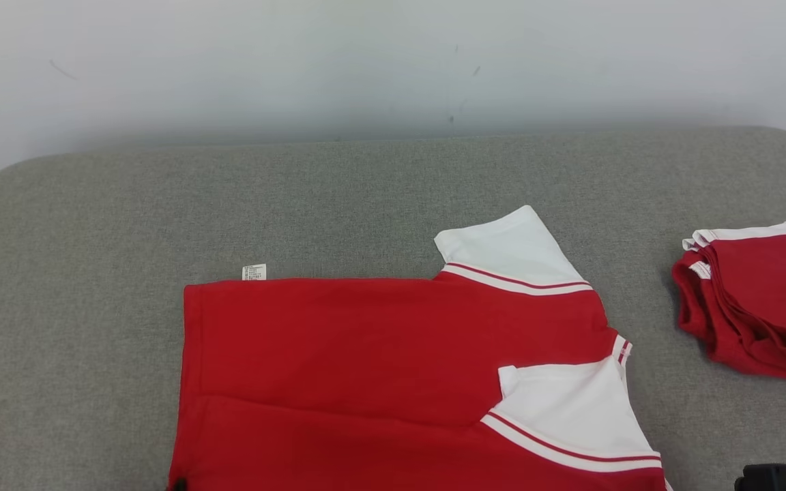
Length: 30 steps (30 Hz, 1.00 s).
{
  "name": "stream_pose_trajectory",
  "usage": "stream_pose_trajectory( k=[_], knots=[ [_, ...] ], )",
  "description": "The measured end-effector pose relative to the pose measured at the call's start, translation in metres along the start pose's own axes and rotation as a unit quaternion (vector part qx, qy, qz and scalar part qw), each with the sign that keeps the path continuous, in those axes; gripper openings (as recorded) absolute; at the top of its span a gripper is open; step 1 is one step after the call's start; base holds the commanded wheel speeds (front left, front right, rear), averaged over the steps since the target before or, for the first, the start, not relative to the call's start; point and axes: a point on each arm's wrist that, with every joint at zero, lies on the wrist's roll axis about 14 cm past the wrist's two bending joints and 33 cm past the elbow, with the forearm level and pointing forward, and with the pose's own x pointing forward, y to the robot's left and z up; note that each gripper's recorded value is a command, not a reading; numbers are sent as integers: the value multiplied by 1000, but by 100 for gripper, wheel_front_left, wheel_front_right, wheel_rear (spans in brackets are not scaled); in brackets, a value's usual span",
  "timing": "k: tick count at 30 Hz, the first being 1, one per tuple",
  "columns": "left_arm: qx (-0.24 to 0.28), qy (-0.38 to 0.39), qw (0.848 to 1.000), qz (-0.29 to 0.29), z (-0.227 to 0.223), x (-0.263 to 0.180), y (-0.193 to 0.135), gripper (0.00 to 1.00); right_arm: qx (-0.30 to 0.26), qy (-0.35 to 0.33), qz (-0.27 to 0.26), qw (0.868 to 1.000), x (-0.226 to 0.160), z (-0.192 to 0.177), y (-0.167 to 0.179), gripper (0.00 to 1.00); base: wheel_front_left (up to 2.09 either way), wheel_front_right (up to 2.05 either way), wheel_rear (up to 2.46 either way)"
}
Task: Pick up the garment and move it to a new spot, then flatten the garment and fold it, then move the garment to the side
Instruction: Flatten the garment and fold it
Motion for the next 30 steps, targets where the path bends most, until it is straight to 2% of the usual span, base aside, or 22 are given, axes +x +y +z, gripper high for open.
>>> stream_pose_trajectory(
  k=[4, 5, 6, 7, 8, 9, 16, 20, 23, 26, 30],
  knots=[
    [4, 14, 1000, 1, -5, -5, 3, 0, 3, 20, -5, 1000, -6, -9, -4, 0, 0, 0, 0],
    [4, 17, 1000, 0, -6, -5, 2, 9, 2, 24, -5, 1000, -7, -10, -4, 0, 0, 0, 0],
    [3, 20, 1000, 0, -7, -5, 2, 37, 3, 23, -3, 1000, -7, -9, -3, 0, 0, 0, 0],
    [3, 25, 1000, 0, -9, -6, 2, 48, 7, 25, -1, 1000, -7, -9, -1, 0, 0, 0, 0],
    [3, 32, 999, 2, -11, -6, 3, 85, 10, 24, 0, 1000, -7, -8, -1, 36, 0, 0, 0],
    [3, 37, 999, 6, -14, -7, 4, 100, 12, 27, 0, 1000, -6, -9, 0, 100, 0, 0, 0],
    [8, 32, 999, 27, -6, -7, 10, 100, 14, 12, -12, 1000, -6, 2, -6, 100, 0, 0, 0],
    [24, -52, 997, 59, 41, -6, 22, 100, 11, -54, -11, 998, -4, 41, -2, 100, 0, 0, 0],
    [32, -124, 990, 55, 87, -3, 16, 100, 9, -100, -1, 995, -2, 69, 7, 100, 0, 0, 0],
    [36, -159, 986, 40, 109, -3, 4, 100, 0, -123, 7, 992, -1, 86, 16, 100, 0, 0, 0],
    [49, -168, 984, 25, 125, 7, -11, 100, -24, -139, 25, 990, 6, 105, 34, 100, 0, 0, 0]
  ],
)
